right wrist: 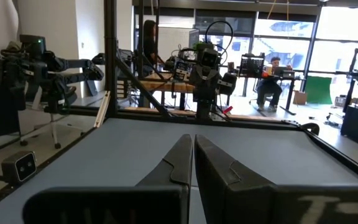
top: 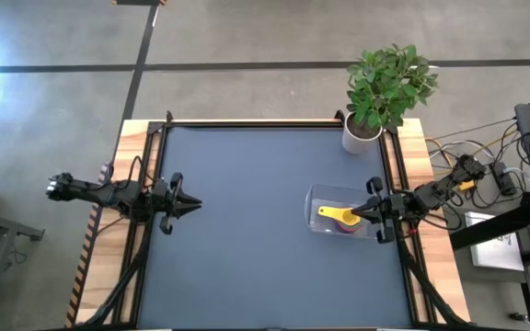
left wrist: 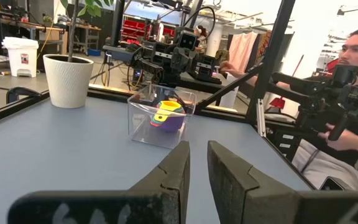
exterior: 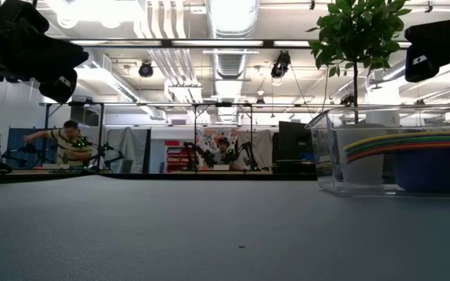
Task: Nest measuring cups in basket
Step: Return to Home Position
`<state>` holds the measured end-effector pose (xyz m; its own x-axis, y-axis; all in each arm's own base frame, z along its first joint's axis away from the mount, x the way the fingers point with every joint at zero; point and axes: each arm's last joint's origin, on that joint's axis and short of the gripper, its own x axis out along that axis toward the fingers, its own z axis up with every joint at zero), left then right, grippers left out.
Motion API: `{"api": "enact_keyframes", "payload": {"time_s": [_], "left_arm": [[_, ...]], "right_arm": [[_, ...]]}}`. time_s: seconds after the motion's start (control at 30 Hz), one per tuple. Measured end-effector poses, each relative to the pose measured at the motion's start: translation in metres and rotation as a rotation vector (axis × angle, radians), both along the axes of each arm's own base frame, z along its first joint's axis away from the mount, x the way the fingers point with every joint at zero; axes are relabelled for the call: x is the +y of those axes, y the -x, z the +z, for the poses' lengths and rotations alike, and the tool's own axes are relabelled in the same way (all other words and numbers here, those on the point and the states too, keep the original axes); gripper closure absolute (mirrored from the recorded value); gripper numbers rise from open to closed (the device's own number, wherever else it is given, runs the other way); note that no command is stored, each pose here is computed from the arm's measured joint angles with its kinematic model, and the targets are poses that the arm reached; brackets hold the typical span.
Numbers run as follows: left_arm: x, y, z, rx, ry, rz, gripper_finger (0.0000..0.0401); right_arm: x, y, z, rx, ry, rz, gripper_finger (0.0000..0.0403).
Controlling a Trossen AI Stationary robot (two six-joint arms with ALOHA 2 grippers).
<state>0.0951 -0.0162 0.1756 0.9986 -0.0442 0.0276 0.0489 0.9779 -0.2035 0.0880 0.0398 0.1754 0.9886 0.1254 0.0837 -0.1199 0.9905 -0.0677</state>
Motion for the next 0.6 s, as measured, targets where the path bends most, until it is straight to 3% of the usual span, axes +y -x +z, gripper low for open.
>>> {"api": "enact_keyframes", "payload": {"time_s": [0.6], "left_arm": [[0.0002, 0.0000, 0.0000, 0.000, 0.000, 0.007, 0.0362]], "right_arm": [[0.0000, 0.0000, -0.0001, 0.000, 0.001, -0.001, 0.0394]]}}
